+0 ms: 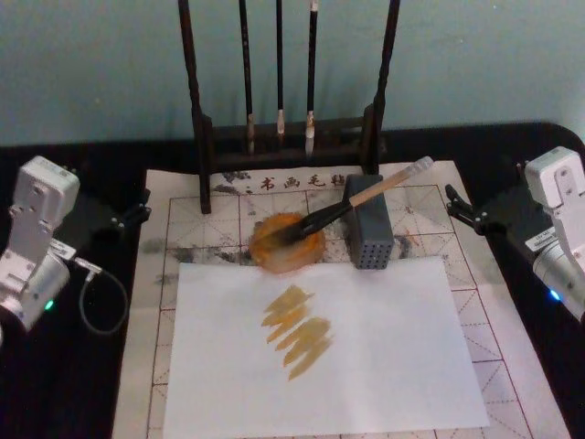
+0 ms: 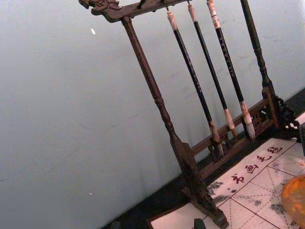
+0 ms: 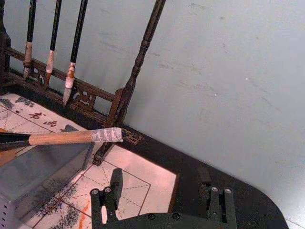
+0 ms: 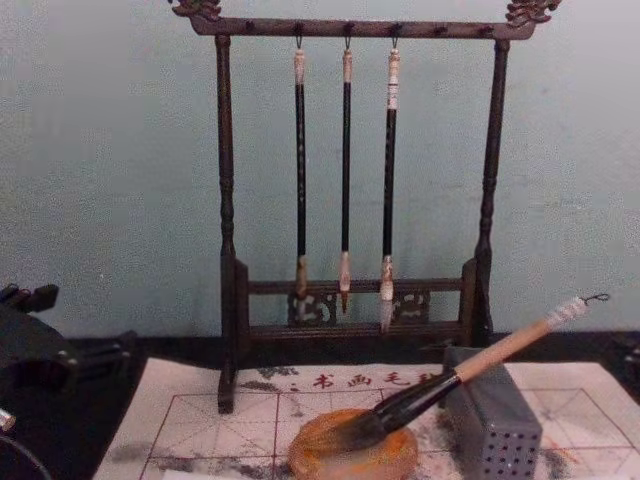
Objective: Pick up the brush from the inkstone, write on the paper, then place the brush back to its original position.
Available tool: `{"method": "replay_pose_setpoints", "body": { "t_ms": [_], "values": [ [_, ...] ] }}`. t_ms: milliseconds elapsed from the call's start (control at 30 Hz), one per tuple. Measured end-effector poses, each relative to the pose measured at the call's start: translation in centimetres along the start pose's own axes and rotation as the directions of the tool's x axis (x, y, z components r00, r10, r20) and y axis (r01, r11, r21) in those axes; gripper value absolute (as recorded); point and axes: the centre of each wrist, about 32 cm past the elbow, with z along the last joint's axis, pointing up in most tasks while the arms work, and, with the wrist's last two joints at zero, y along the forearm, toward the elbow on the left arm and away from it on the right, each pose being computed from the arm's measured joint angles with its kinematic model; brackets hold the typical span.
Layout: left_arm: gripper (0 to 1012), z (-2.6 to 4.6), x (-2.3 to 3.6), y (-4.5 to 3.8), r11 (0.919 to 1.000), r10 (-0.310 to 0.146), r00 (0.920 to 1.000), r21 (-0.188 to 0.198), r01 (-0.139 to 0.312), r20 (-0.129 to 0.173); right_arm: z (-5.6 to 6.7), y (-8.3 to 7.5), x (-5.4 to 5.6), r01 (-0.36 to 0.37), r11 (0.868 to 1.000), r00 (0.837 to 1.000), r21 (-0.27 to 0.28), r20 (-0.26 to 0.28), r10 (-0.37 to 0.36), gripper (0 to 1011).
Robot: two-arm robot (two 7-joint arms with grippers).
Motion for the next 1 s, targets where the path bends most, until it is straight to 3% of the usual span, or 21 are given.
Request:
{"method": "replay_pose_setpoints", "body": {
  "t_ms": [767,1000],
  "values": [
    [1001,0.0,0.0,0.0,1.0,0.0,1.0,0.0,0.0,0.0,0.04,0.06,0.02,0.003,1.0,1.0,0.005,0.002,-0.003,1000],
    [1001,0.0,0.0,0.0,1.0,0.0,1.0,0.0,0.0,0.0,0.05,-0.27,0.09,0.011,0.999,0.999,0.044,-0.045,-0.009,1000]
  ]
}}
